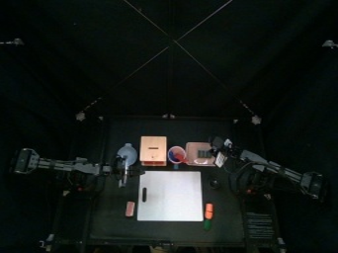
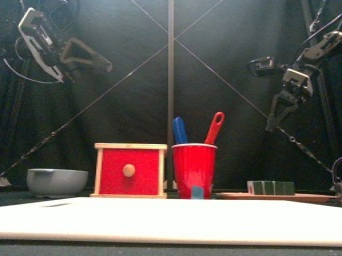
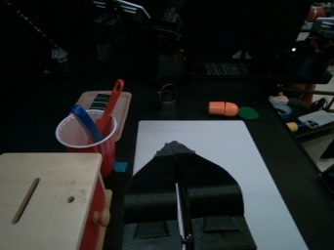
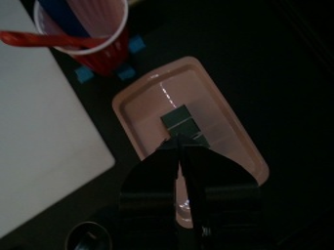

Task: Place sushi on board then cut the sushi with the knife then place the pieces on the plate
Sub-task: Place the sushi on the board

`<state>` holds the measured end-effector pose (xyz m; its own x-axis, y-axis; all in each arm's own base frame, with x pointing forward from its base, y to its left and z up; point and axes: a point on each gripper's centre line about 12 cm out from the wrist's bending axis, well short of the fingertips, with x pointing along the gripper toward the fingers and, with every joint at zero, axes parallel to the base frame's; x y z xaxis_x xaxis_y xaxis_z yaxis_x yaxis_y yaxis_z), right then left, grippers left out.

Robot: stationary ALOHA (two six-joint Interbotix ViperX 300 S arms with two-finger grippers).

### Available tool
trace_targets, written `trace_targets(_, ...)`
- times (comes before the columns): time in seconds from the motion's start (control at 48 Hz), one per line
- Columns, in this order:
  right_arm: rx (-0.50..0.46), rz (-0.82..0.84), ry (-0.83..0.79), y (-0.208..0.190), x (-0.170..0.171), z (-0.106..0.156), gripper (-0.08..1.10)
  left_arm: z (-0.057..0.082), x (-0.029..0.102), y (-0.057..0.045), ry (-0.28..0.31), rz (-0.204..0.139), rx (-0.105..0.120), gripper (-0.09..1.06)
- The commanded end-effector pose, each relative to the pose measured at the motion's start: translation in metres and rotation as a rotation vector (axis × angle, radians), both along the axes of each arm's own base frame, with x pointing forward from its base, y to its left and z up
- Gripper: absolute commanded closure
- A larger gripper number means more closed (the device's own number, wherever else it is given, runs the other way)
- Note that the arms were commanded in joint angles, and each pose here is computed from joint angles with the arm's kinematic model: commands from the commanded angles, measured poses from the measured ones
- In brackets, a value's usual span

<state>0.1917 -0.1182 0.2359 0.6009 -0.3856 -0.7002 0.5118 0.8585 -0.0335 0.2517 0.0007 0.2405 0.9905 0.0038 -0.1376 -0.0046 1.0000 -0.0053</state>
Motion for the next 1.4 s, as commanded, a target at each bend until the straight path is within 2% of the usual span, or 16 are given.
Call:
trace_targets(0.021,-0.031,0.011,0.037,-0.007,0.006,0.003,0.43,0.013,0.005,-0.001,-0.044,-0.003,0.002,0.98)
trace_targets(0.146,-0.054,0.029,0.103,-0.014,0.011,-0.005,0.19,0.014,0.005,-0.001,-0.051,-0.003,0.000,0.98)
trace_targets(0.229,-0.071,0.042,0.145,-0.018,0.013,-0.011,0.12,0.013,0.005,-0.002,-0.049,-0.006,-0.002,0.98)
trace_targets(0.5,-0.074,0.136,0.276,-0.029,0.022,-0.030,0.12,0.013,0.005,-0.002,-0.049,-0.006,0.000,0.98)
trace_targets(0.729,-0.013,0.200,0.294,-0.044,0.025,-0.042,0.12,0.013,0.005,-0.002,-0.049,-0.006,-0.002,0.98)
trace_targets(0.958,0.075,0.269,0.301,-0.055,0.028,-0.068,0.12,0.011,0.004,-0.002,-0.043,-0.007,-0.002,0.98)
trace_targets(1.396,0.105,0.266,0.357,-0.071,0.034,-0.107,0.12,0.010,0.004,-0.002,-0.041,-0.007,-0.003,0.98)
